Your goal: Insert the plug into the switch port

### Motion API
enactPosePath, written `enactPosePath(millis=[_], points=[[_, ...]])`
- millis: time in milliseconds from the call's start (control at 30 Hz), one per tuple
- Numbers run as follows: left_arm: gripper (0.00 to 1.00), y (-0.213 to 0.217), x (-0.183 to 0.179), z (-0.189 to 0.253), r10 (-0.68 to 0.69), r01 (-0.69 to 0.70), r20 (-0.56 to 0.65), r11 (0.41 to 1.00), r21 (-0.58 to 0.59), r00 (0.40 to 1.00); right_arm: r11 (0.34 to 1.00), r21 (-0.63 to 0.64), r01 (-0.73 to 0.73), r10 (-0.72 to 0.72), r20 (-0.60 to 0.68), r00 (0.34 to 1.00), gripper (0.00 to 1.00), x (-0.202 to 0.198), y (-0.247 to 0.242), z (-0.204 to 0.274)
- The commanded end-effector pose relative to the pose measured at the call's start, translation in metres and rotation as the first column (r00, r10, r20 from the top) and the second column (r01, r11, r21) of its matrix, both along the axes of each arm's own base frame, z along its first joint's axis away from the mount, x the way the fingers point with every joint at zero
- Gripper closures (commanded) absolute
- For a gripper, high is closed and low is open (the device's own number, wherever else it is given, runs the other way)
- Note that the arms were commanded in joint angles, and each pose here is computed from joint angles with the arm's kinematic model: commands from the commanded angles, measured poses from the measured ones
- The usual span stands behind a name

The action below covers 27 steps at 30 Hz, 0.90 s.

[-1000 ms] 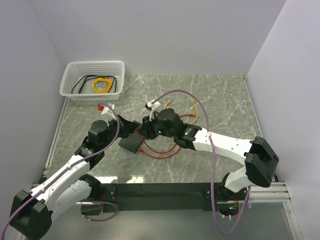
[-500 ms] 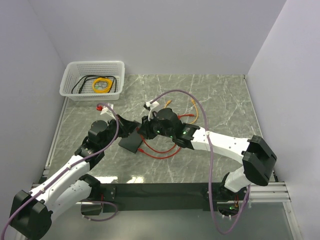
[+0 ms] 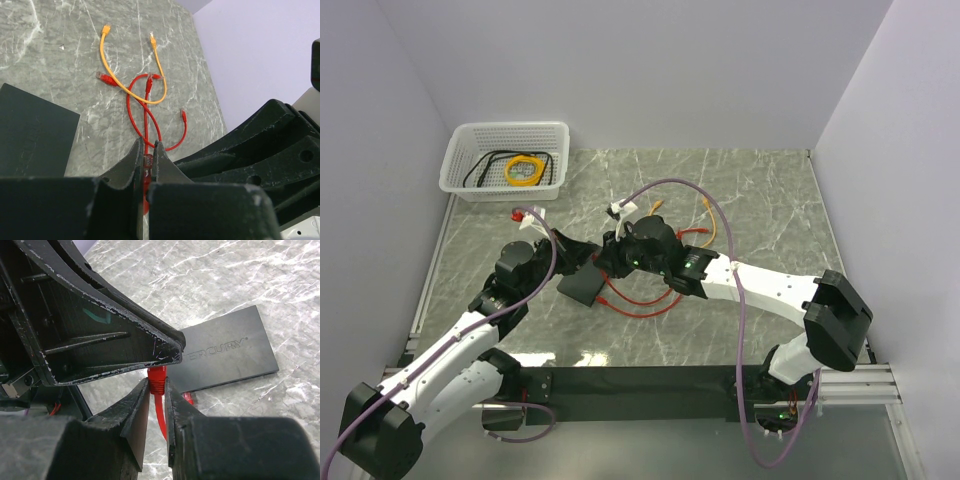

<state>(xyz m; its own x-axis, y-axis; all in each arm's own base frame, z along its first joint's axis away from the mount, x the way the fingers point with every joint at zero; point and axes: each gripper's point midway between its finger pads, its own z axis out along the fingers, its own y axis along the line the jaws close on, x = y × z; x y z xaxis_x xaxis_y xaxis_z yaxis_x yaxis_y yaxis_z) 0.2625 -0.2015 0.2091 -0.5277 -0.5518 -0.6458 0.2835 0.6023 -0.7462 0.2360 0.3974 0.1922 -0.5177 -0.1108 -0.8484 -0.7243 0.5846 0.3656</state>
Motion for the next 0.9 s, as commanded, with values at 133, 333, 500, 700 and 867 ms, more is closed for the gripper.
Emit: enactPosePath(millis=[133, 333, 500, 700, 867], points=[[1.0, 0.0, 0.001, 0.017, 0.01, -0.008, 0.045, 0.999, -0.035, 0.999, 0.999, 0.031, -0.012, 0.011, 0.022, 1.0, 0.73, 0.002, 0.011, 0.016], [0.99, 0.0, 0.001, 0.017, 0.008, -0.007, 0.045, 0.999, -0.036, 0.999, 1.0, 0.026, -0.01, 0.01, 0.024, 1.0, 0.72, 0.003, 0.011, 0.016], [0.99, 0.0, 0.001, 0.017, 0.011, -0.01, 0.045, 0.999, -0.035, 0.999, 1.0, 0.03, 0.003, -0.004, 0.026, 1.0, 0.84, 0.004, 0.009, 0.017], [0.92, 0.004, 0.001, 0.012, 0.029, -0.028, 0.032, 0.999, -0.024, 0.999, 1.0, 0.02, 0.016, -0.017, 0.03, 0.999, 1.0, 0.004, 0.004, 0.013], [0.62, 0.009, 0.005, 0.005, 0.058, -0.058, 0.019, 0.998, 0.005, 0.998, 1.0, -0.005, 0.024, -0.023, 0.021, 1.0, 1.0, 0.003, 0.0, 0.004]])
